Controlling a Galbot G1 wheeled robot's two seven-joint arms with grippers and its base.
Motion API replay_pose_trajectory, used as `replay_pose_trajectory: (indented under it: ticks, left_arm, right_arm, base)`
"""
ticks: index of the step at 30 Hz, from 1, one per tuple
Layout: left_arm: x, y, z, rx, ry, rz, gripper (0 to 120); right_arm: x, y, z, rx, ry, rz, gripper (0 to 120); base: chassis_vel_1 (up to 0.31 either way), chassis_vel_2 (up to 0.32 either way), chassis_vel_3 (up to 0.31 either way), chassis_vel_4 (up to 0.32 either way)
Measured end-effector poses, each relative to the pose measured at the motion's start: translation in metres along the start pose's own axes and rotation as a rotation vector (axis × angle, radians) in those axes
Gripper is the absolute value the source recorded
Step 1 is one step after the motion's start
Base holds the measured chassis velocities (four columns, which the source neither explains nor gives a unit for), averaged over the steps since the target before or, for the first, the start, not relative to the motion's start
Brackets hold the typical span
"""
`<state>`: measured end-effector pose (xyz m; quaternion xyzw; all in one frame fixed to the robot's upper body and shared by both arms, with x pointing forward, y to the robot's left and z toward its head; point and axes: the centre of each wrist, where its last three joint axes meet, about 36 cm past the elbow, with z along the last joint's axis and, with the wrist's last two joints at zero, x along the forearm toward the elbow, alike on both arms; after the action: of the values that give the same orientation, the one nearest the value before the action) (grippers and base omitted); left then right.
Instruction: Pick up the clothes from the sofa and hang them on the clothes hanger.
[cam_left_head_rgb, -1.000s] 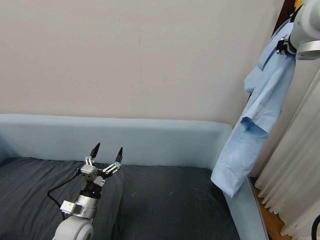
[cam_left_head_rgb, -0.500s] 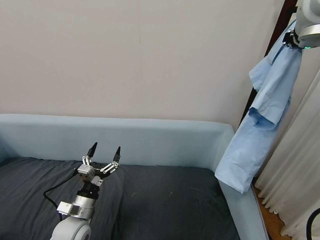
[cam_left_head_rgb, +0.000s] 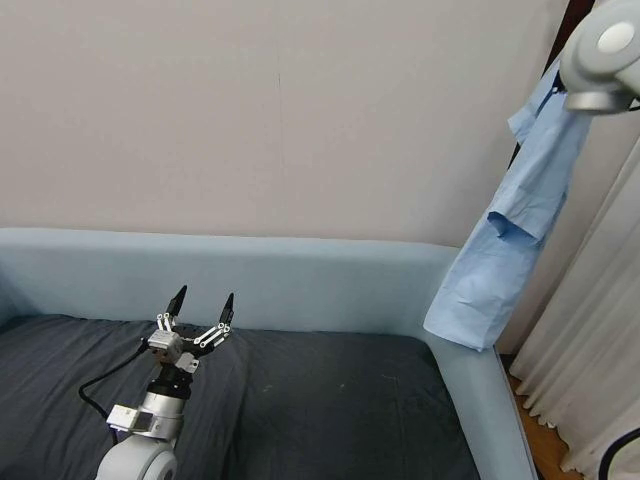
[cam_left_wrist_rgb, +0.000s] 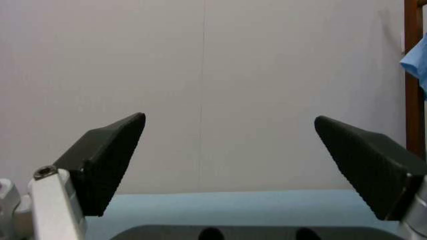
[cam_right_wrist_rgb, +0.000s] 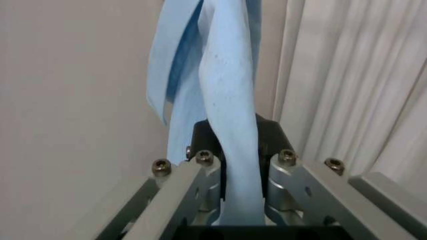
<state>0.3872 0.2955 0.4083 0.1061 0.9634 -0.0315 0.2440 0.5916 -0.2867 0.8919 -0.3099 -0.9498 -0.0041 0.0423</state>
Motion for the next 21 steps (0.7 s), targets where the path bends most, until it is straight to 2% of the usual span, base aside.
replay_pose_trajectory:
  ticks: [6,17,21]
  left_arm:
    - [-0.003,-0.001,0.009,0.001,0.014,0.008,100]
    - [-0.005,0.002,0.021,-0.001,0.038,0.005,100]
    - [-0.008,0.009,0.026,-0.014,0.047,0.003,100]
  right_arm:
    - [-0.025,0.000,0.025,0.010,-0.047,0.050,7]
    - [-0.048,0.019,0.038,0.034,-0.106,0.078,7]
    - [-0.069,0.029,0.038,0.028,-0.140,0.093,7]
  base:
    - [0.000,0.000,0.000,0.000]
    - [0.000,0.000,0.000,0.000]
    - [0.000,0.000,0.000,0.000]
